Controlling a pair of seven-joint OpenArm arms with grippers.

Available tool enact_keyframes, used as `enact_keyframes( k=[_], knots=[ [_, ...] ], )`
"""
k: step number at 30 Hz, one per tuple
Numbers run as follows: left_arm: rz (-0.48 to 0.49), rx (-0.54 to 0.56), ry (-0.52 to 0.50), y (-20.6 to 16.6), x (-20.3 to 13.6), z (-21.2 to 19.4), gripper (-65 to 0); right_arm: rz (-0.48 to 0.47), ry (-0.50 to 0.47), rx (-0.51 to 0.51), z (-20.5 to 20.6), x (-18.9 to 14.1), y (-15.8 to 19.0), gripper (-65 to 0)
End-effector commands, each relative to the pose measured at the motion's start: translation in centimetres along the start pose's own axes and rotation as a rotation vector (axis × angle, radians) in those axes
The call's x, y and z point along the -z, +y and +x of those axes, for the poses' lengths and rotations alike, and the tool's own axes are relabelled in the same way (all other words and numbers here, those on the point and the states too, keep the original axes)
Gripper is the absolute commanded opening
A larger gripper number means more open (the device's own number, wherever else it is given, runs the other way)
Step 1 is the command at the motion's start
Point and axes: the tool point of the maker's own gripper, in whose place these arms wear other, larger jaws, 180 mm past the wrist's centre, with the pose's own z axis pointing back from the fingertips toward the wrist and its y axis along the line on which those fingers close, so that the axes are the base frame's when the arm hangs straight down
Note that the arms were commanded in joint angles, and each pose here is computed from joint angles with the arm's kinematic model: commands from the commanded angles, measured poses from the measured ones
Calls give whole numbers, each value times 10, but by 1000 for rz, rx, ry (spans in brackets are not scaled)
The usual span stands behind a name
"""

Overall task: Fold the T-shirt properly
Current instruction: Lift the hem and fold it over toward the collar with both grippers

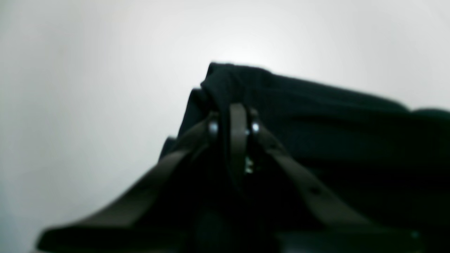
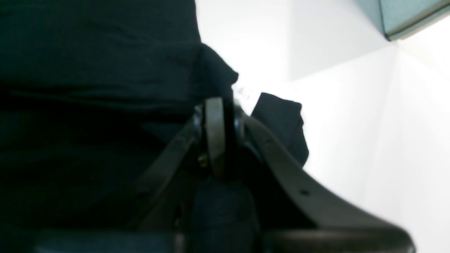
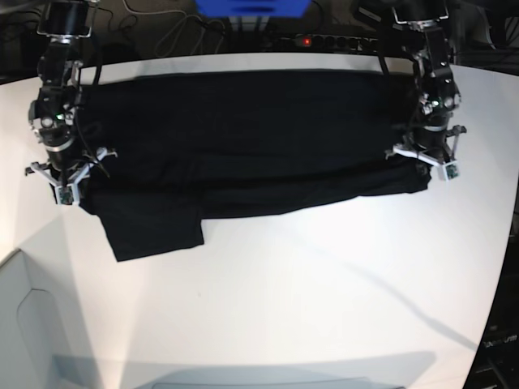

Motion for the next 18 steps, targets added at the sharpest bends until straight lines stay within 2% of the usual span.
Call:
enact_keyframes(
  k=[1,5,8,11,18],
  knots=[
    [1,13,-56,2,-4,18,-558,-22,-51,-18,17,-2,-11,-629],
    [-3,25,-79,0,-14,22,-392,-25,-60,-21,21,-3,-12,-475],
    [-11,33,-93,-2,-19,26,-317,-26,-81,-28,27,-8,-11,-377],
    [-10,33,-104,-2,-20,29,-313,-26,-107,-40,36,-14,-9,-326],
    [82,-73,-151,28,-21,44,-310,-24,-139,-32,47,-18,-3,-319]
  ],
)
